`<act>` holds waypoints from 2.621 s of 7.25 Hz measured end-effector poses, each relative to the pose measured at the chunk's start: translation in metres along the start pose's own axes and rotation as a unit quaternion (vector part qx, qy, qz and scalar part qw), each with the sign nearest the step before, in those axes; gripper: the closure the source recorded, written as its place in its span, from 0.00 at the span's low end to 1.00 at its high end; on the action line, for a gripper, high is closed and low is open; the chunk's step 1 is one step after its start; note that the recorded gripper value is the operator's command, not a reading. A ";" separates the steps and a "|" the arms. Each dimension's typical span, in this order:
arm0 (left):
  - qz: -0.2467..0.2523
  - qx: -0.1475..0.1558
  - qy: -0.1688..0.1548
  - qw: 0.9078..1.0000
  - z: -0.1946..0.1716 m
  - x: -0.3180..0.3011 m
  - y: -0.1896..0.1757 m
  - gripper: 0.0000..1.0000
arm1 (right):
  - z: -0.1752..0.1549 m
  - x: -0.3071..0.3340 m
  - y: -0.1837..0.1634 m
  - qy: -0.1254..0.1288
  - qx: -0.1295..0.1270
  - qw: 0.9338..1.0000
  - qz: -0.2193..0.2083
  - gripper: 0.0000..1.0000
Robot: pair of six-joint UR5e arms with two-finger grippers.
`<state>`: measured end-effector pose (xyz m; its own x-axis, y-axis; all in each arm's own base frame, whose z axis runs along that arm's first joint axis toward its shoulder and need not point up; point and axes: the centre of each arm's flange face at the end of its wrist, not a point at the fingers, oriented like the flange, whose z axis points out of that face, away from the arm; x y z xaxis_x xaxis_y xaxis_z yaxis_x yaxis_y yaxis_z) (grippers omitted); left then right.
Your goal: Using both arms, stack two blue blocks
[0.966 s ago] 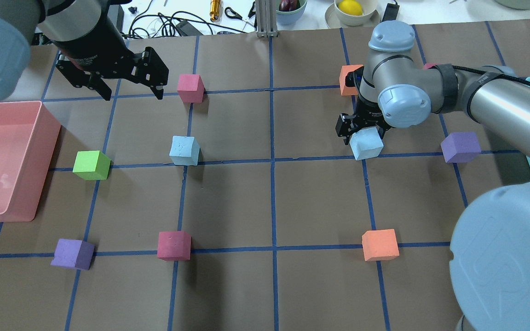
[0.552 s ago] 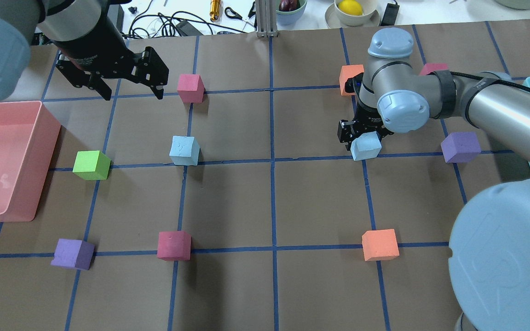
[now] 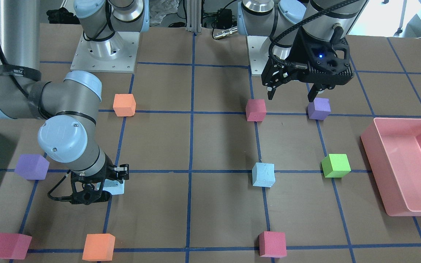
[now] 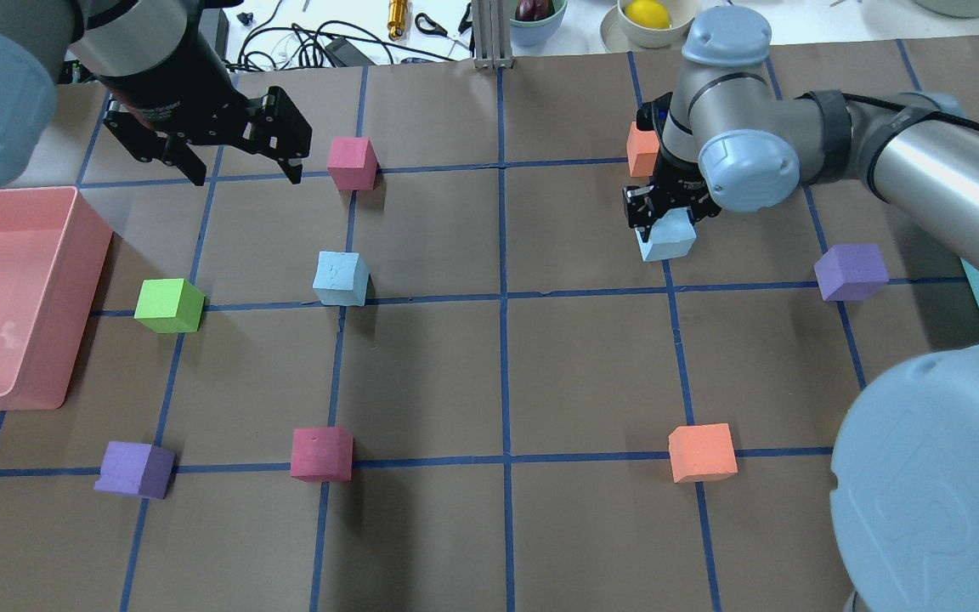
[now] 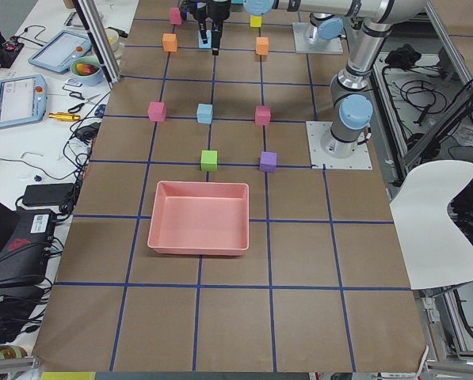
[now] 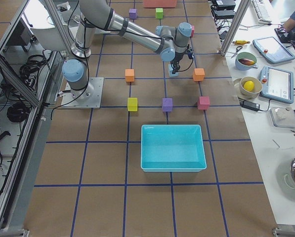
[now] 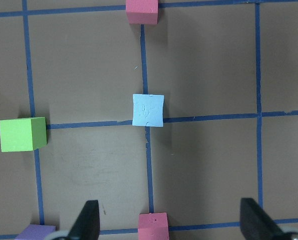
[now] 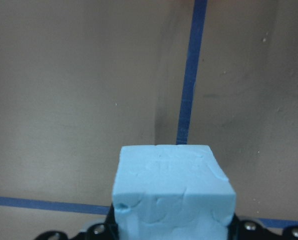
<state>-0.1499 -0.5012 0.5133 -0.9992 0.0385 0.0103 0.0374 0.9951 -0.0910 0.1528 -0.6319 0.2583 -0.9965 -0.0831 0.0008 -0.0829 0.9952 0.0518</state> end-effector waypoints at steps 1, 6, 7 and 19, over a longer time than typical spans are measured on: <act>0.000 0.000 0.000 1.000 0.000 0.000 0.000 0.00 | -0.023 -0.021 -0.015 -0.008 0.013 1.000 0.018 1.00; 0.000 0.001 0.000 1.000 -0.001 0.000 0.000 0.00 | 0.000 -0.158 -0.098 -0.030 0.040 0.996 0.074 1.00; 0.000 0.001 0.000 1.000 -0.001 0.000 0.000 0.00 | 0.010 -0.171 -0.101 -0.030 0.036 0.996 0.075 1.00; 0.000 -0.016 -0.005 1.000 0.137 -0.004 -0.059 0.00 | -0.022 -0.167 -0.084 -0.040 0.015 0.996 0.077 0.00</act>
<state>-0.1495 -0.5723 0.3824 -0.9993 0.0385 0.0006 0.0384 0.9975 -0.0587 0.3264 -0.7032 0.2756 -0.9946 0.0735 -0.0736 0.0717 0.9970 0.0277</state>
